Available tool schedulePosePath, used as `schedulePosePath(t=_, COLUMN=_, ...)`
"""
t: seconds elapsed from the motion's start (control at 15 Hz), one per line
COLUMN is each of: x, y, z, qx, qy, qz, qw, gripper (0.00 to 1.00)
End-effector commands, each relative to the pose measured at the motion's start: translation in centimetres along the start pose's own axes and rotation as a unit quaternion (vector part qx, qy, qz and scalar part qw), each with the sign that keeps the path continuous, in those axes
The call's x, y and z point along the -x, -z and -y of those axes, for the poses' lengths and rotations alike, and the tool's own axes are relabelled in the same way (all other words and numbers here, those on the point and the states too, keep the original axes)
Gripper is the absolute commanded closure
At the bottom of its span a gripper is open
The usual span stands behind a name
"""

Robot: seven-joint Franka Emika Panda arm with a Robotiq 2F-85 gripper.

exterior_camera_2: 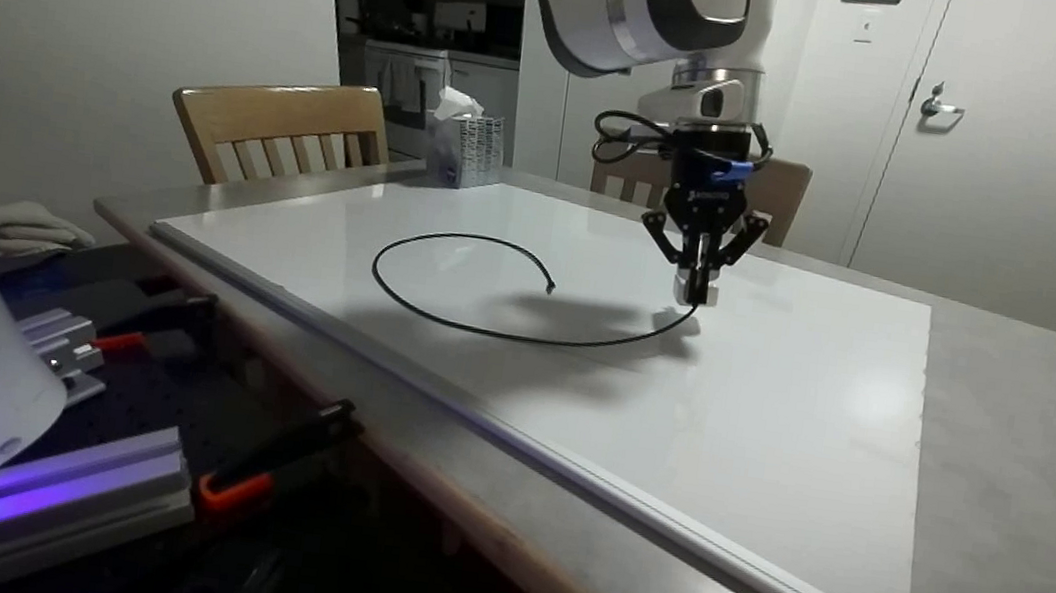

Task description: Put the white charger in the center of the table

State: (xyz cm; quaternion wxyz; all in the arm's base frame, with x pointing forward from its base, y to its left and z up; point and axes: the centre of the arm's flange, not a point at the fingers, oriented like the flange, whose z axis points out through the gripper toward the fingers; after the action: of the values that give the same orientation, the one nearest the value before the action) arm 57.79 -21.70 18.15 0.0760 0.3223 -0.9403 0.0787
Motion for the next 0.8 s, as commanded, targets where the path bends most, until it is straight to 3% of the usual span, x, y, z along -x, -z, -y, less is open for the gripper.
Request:
schedulePosePath(t=0.0, x=0.2, y=-0.1, z=0.0, qx=-0.001, qy=0.002, qz=-0.002, qw=1.0, gripper=0.93)
schedulePosePath(t=0.2, x=0.8, y=0.2, z=0.3, qx=-0.007, qy=0.02, qz=0.006, qw=0.9998, gripper=0.98)
schedulePosePath(t=0.4, x=4.0, y=1.3, z=0.8, qx=-0.047, qy=0.089, qz=0.06, qw=0.9931, gripper=0.98)
schedulePosePath(t=0.73, x=12.8, y=4.7, z=0.3, qx=-0.067, qy=0.212, qz=0.117, qw=0.968, gripper=0.98)
